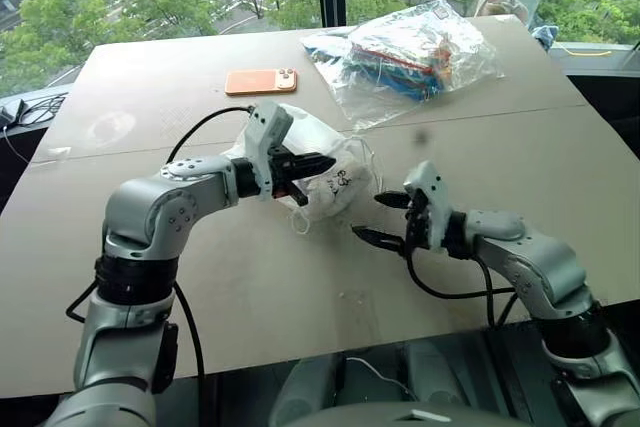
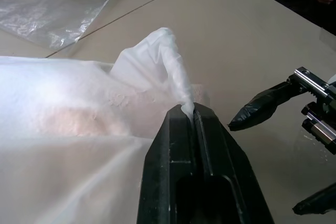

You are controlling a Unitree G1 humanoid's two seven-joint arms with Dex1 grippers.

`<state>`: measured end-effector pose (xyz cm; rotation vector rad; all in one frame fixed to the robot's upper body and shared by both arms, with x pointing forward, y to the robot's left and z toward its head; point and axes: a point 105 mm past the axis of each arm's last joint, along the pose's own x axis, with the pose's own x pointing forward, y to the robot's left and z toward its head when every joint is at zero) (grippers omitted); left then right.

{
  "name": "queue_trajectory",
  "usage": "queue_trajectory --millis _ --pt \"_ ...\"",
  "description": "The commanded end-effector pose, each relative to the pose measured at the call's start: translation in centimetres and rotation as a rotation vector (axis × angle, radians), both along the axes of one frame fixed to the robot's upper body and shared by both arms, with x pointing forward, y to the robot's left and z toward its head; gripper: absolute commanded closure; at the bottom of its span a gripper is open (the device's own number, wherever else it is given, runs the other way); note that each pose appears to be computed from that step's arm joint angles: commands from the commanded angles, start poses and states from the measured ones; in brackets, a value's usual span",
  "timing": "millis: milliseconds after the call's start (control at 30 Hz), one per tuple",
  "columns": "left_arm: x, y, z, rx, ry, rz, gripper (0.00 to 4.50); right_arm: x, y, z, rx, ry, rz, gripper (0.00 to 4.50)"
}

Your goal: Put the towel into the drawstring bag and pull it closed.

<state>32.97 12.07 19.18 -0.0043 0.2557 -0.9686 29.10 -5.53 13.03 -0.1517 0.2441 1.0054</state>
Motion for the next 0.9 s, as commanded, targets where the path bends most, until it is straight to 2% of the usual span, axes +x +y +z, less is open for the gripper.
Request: queue_trajectory --millis 33,133,267,367,500,600,767,900 --pt "-0.1 0.2 1.9 -0.012 -0.086 -0.051 4.50 2.6 -1.1 1.9 0.015 -0.112 -0.160 0.21" --pt "0.1 0.5 2.1 -0.005 -0.092 -0.056 4.50 4.7 -0.8 1.1 -0.007 -0.098 -0.219 0.21" --pt "0.3 0.5 2.1 0.002 -0.106 -0.054 4.50 6.3 -0.1 0.4 -0.012 -0.068 -0.238 0.21" --pt "0.3 0.4 2.4 -0.004 -0.113 -0.043 4.50 6.2 0.3 0.3 -0.020 -0.056 -0.204 0.91" --pt "0.1 0.4 2.3 -0.006 -0.115 -0.037 4.50 6.3 0.2 0.0 -0.040 -0.058 -0.201 2.74" --pt "0.0 0.5 2.2 -0.007 -0.115 -0.033 4.50 6.7 0.0 -0.3 -0.052 -0.073 -0.219 4.32" --pt "0.3 0.8 2.2 -0.009 -0.120 -0.022 4.50 8.3 -1.7 0.1 -0.128 -0.194 -0.360 4.43" --pt "0.5 0.7 2.7 -0.041 -0.114 -0.029 4.50 9.2 -3.9 2.9 -0.135 -0.346 -0.545 4.43"
